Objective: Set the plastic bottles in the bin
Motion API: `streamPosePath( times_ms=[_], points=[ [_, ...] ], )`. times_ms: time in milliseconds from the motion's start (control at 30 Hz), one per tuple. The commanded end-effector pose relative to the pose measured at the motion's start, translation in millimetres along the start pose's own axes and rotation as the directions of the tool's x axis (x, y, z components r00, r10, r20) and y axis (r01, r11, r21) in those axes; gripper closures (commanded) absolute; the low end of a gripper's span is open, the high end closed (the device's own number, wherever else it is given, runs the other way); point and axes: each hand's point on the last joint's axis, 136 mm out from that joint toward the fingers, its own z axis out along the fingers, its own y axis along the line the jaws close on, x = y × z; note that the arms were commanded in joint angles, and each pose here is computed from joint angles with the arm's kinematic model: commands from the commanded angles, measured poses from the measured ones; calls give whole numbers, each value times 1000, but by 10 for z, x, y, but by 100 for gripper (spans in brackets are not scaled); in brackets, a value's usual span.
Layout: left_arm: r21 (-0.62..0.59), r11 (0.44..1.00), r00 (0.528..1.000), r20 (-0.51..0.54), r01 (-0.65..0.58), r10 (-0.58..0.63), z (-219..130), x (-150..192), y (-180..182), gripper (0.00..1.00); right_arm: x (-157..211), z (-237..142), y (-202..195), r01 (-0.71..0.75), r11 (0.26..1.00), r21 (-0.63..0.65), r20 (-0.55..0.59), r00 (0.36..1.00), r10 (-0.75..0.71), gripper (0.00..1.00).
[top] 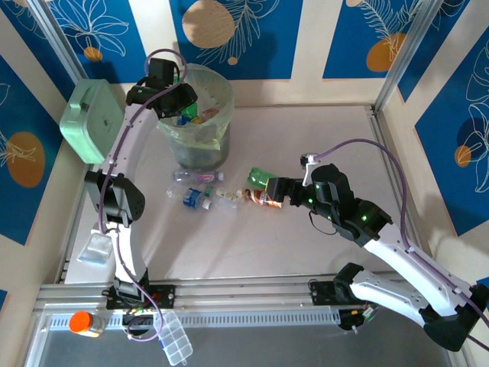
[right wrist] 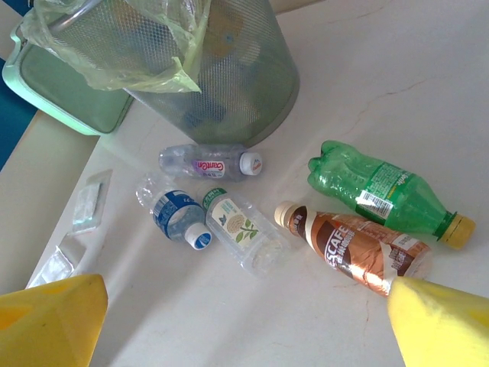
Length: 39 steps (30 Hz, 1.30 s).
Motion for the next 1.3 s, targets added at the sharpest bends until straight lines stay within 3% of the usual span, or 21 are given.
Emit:
streamPosePath(
  times_ms=[0, 167, 567, 933, 1100, 1267],
  points=[
    [-36, 999, 1000, -18, -21, 21, 48, 17, 102, 42, 6, -11, 7, 2, 1000, -8, 8, 1000, -2, 5],
    [-48, 998, 999, -7, -37, 37, -12, -4, 113, 28, -10, -47, -5, 10, 1000, -1, 16, 1000, -10, 5],
    [-73, 994, 993, 82, -81, 86, -340, -235, 132, 20, -67, -116, -24, 23, 1000, 12, 38, 999, -24, 5],
    [-187, 970, 980, 93, -154, 173, -406, -311, 369, 33, -84, -137, -19, 26, 1000, 12, 41, 999, -26, 5],
    [-184, 960, 968, 93, -212, 232, -434, -325, 320, 47, -81, -131, -13, 30, 999, 10, 38, 999, -31, 5],
    [-276, 929, 957, 82, -248, 279, -455, -343, 479, 46, -92, -115, 1, 30, 1000, 8, 35, 999, -30, 5]
  ],
)
